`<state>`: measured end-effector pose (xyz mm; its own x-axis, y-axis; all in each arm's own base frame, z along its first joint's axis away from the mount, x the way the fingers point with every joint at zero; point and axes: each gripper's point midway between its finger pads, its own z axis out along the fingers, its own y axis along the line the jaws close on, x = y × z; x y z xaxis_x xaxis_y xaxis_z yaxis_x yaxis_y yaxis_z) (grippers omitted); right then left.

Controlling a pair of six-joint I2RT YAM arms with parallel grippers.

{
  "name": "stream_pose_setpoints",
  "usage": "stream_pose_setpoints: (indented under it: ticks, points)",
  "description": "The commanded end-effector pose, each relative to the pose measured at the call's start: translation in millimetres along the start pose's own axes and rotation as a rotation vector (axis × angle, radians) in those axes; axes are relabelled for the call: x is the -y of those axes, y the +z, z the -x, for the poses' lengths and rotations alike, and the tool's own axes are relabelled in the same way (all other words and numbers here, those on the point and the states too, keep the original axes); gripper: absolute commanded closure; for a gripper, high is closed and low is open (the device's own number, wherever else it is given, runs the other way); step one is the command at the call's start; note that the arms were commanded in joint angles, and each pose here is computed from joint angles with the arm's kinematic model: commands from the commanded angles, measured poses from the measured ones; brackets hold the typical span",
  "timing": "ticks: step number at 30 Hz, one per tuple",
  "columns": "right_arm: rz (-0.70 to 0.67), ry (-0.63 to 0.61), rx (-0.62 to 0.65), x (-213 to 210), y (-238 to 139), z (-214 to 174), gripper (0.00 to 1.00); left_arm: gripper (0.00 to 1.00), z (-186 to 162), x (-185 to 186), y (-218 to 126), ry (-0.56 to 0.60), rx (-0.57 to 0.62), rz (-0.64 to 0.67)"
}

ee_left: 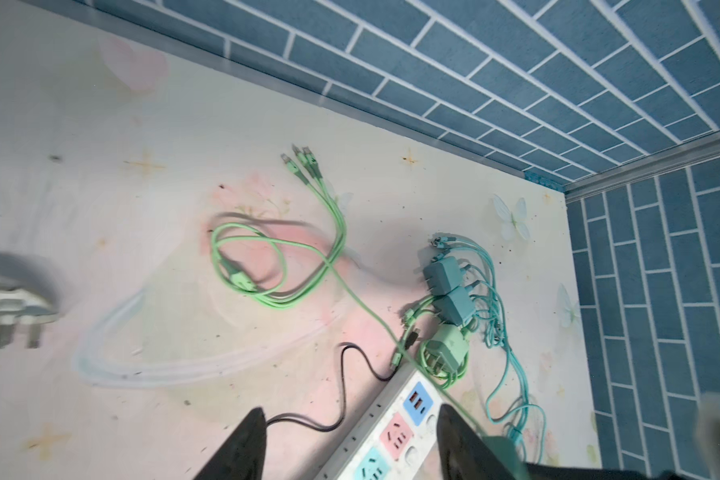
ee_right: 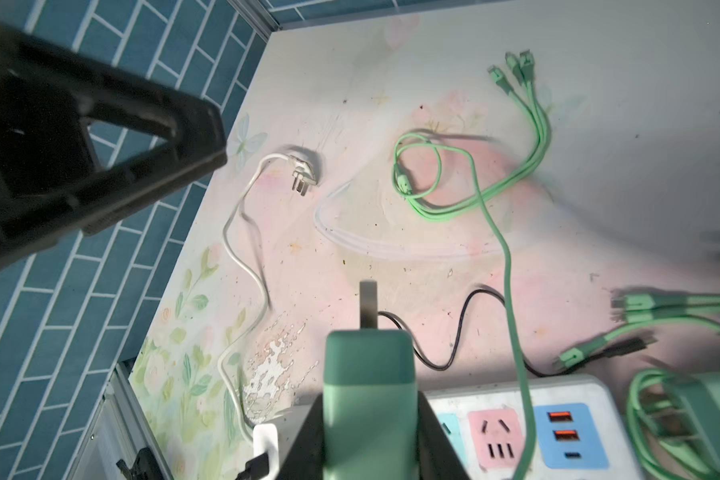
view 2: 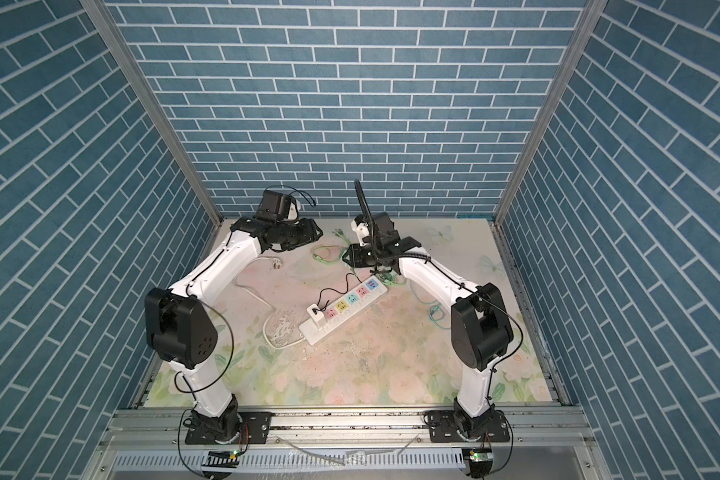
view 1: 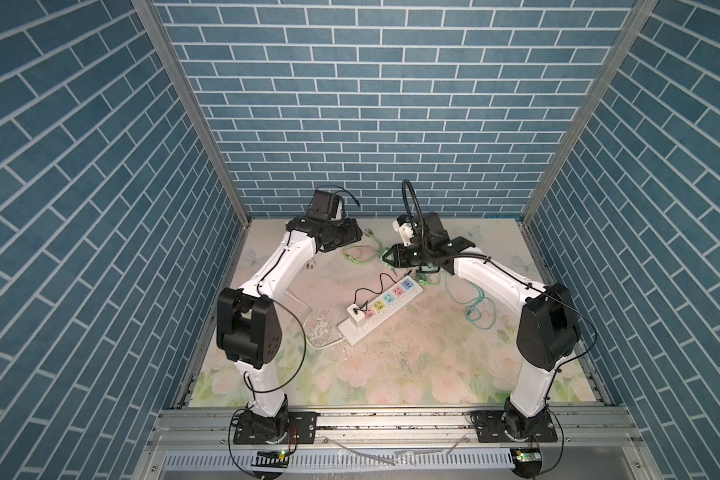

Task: Insert the plug
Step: 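Open and withdraw the left gripper while the right gripper carries the charger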

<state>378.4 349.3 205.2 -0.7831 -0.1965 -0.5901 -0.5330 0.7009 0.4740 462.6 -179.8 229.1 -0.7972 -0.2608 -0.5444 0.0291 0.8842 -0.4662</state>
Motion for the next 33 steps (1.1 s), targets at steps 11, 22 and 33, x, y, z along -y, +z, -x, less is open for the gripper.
stream_pose_setpoints:
  ticks: [11, 22, 33]
  points:
    - [-0.154, -0.164, -0.657, 18, -33, -119, 1.0, 0.34, -65, -64, -73, 0.129, -0.003, 0.214]
    - [-0.164, -0.259, -0.85, 6, -28, -156, 1.0, 0.33, -87, -74, -88, 0.112, 0.016, 0.214]
    - [-0.207, -0.32, -0.967, 0, 1, -164, 1.0, 0.35, -104, -77, -83, 0.105, -0.006, 0.18]
